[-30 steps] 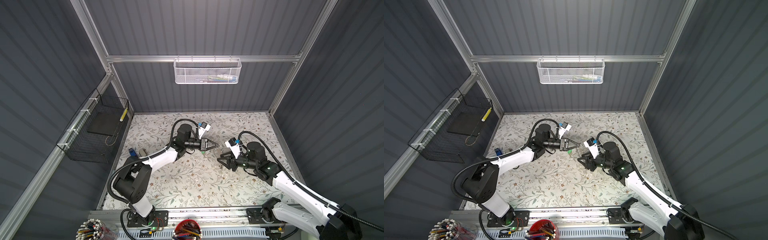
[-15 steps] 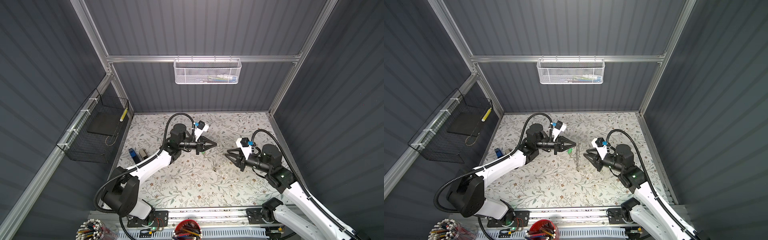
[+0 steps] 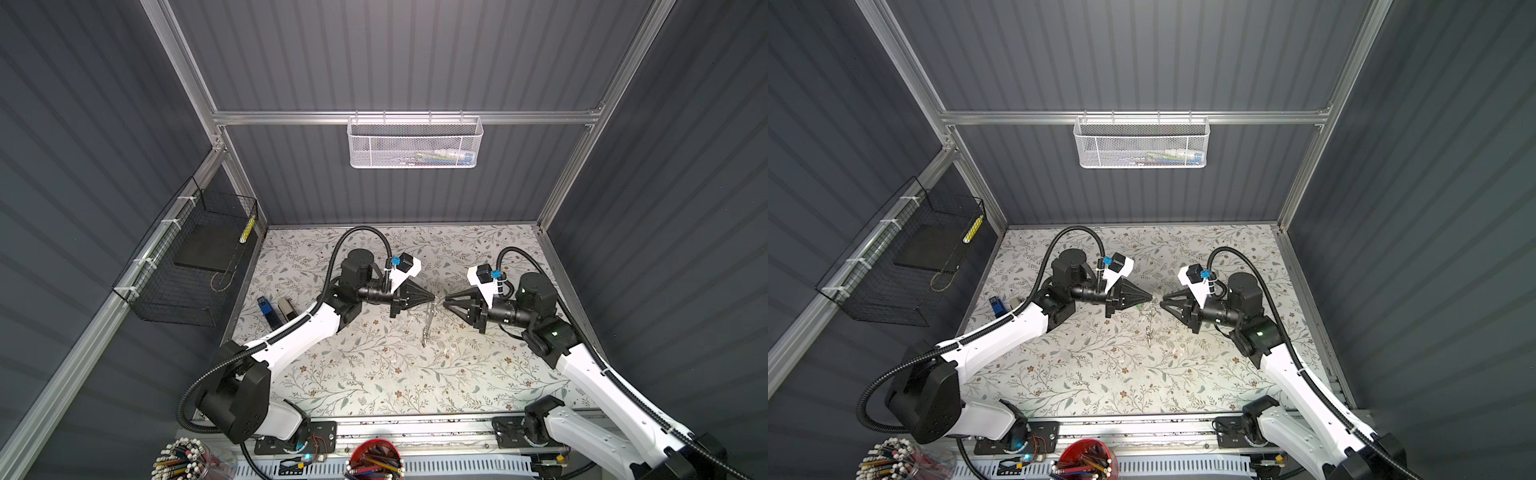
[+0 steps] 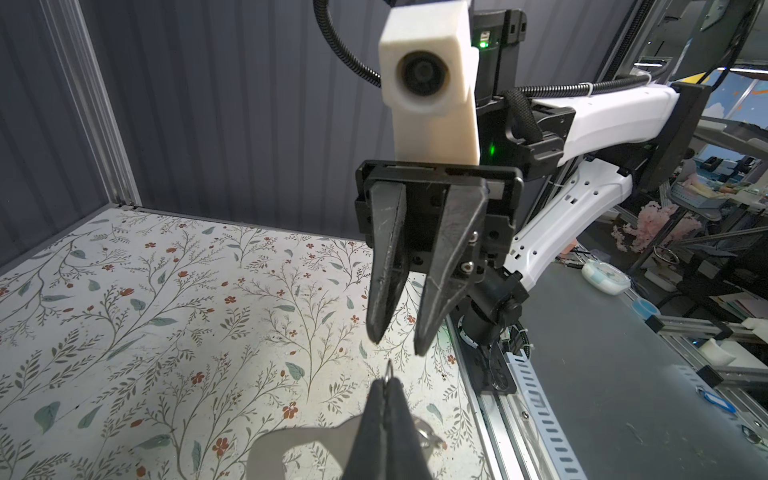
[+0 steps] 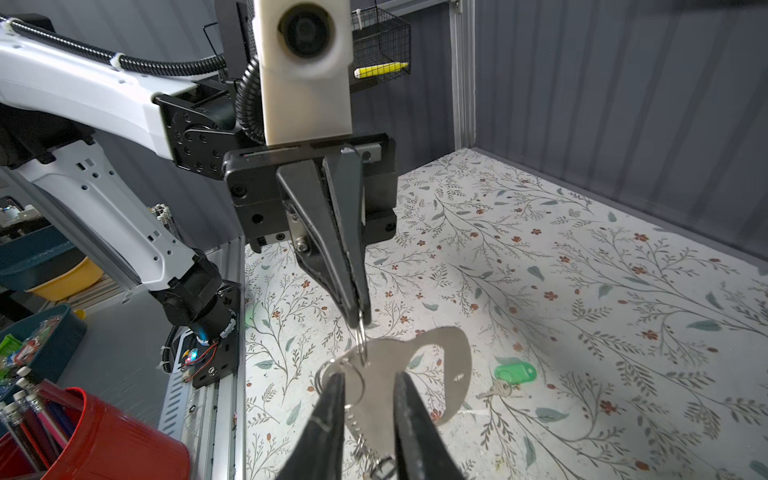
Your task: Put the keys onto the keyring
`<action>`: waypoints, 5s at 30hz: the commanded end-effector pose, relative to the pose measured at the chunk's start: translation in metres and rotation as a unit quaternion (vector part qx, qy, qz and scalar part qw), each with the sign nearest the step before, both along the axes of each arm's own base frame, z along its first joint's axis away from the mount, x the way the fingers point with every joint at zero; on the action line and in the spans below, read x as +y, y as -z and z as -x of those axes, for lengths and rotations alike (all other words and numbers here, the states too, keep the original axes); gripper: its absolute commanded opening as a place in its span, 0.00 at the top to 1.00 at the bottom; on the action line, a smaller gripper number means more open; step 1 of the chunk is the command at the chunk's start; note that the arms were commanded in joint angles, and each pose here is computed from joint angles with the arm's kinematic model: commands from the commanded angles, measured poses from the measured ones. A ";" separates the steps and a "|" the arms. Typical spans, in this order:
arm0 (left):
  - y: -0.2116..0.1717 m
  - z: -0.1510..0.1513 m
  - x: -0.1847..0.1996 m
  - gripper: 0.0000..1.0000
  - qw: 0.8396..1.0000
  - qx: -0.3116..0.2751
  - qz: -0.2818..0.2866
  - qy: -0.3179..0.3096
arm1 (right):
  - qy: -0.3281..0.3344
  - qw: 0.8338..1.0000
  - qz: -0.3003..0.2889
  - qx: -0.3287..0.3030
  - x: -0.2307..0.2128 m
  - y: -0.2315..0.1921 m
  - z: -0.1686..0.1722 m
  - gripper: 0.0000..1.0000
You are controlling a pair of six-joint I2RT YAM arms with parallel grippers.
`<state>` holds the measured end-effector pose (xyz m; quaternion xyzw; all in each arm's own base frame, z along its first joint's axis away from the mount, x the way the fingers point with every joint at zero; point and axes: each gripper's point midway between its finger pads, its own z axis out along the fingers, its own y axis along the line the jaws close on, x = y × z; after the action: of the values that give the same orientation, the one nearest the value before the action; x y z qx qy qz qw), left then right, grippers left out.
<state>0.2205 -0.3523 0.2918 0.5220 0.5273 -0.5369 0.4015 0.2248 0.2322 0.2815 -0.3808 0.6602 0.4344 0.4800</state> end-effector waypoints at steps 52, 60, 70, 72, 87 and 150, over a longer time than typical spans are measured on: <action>-0.007 -0.014 0.003 0.54 0.994 -0.056 -0.036 -0.081 | -0.024 0.998 0.051 -0.024 -0.002 0.007 0.011 1.00; 0.025 -0.068 0.035 0.27 0.963 -0.006 -0.131 -0.237 | 0.011 0.994 0.104 -0.021 -0.012 0.021 0.003 1.00; 0.134 -0.098 0.042 0.32 0.913 0.072 -0.303 -0.264 | 0.071 0.983 0.170 0.021 -0.030 0.046 -0.011 1.00; 0.138 -0.097 0.032 0.39 0.917 0.091 -0.307 -0.238 | 0.075 0.979 0.186 0.028 -0.034 0.055 -0.010 1.00; 0.126 -0.073 0.011 0.43 0.966 -0.011 -0.195 -0.171 | 0.029 0.955 0.134 -0.262 -0.029 0.045 0.017 1.00; 0.028 0.028 -0.044 0.88 0.953 -0.282 -0.108 -0.012 | 0.010 0.988 0.147 -0.041 -0.017 0.018 0.007 1.00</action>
<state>0.1922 -0.3935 0.2659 0.6764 0.4520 -0.3106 0.4917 0.2166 0.2109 0.2450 -0.4642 0.7130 0.2939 0.4357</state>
